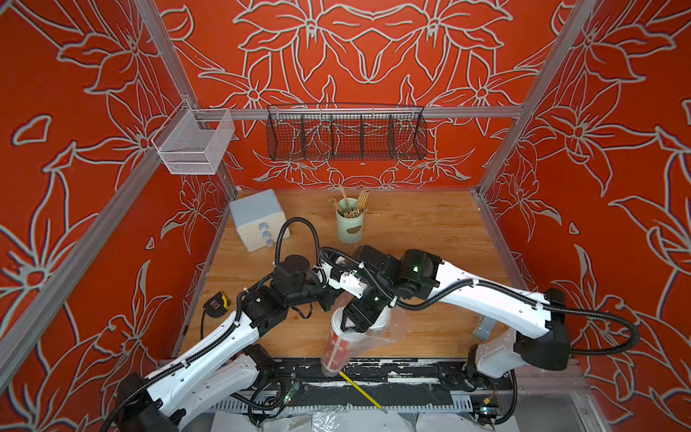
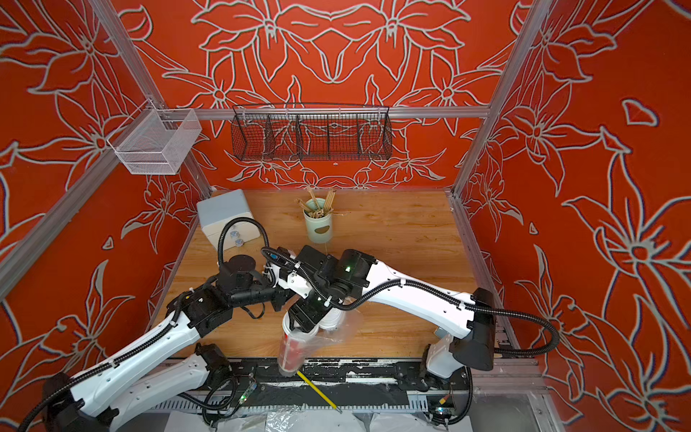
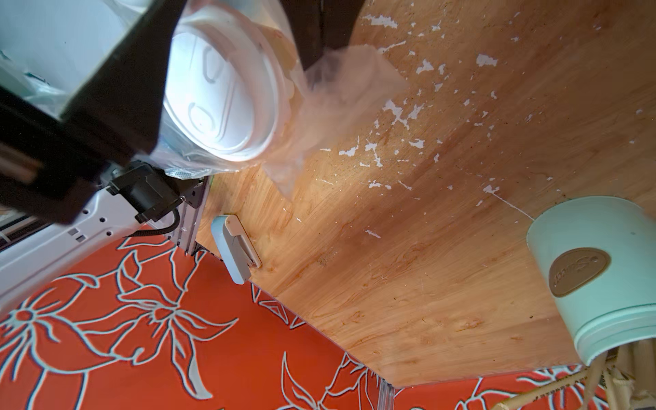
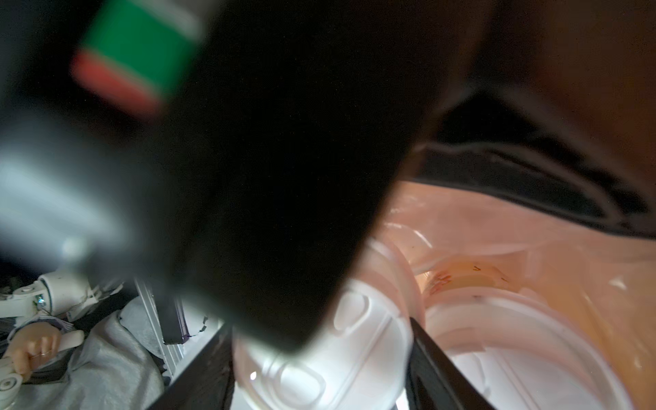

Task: Pack milk tea into plastic carrier bags
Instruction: Place the milk tea cup in the plastic carrier bag.

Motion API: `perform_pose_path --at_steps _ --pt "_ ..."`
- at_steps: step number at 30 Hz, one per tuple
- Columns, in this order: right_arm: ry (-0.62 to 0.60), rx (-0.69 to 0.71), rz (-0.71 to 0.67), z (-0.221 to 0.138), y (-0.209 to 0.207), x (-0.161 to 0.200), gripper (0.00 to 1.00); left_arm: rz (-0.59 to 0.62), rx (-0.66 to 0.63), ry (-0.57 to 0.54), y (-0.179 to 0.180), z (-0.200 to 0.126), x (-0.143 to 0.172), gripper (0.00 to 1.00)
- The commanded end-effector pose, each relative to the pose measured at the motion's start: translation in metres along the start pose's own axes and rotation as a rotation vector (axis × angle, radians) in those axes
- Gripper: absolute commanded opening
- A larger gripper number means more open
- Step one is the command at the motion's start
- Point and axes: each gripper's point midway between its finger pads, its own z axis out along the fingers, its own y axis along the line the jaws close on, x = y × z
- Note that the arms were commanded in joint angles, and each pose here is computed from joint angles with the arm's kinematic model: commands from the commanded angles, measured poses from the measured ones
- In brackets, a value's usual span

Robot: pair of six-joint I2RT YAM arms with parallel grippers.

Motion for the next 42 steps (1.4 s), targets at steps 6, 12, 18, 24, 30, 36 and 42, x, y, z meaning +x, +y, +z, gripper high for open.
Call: perform_pose_path --at_steps 6,12,18,24,30,36,42 --pt "-0.056 0.105 -0.102 0.000 -0.003 -0.016 0.07 0.040 0.044 -0.011 -0.010 -0.001 -0.002 0.00" --pt "-0.047 0.116 -0.126 0.008 -0.001 -0.014 0.17 0.043 0.043 -0.013 -0.010 -0.001 -0.002 0.00" --pt "-0.043 0.096 -0.127 0.012 0.003 -0.015 0.30 0.044 0.042 -0.012 -0.009 -0.001 -0.002 0.00" --pt "-0.047 0.090 -0.126 0.012 0.004 -0.015 0.45 0.045 0.043 -0.014 -0.010 -0.002 -0.002 0.00" --pt "-0.065 0.083 -0.128 0.007 0.006 -0.016 0.60 0.046 0.043 -0.014 -0.010 -0.002 -0.002 0.00" --pt "-0.087 0.068 -0.131 0.003 0.009 -0.017 0.71 0.047 0.043 -0.014 -0.010 -0.002 -0.002 0.00" --pt "-0.091 0.048 -0.134 0.002 0.012 -0.016 0.79 0.047 0.044 -0.015 -0.010 -0.002 -0.002 0.00"
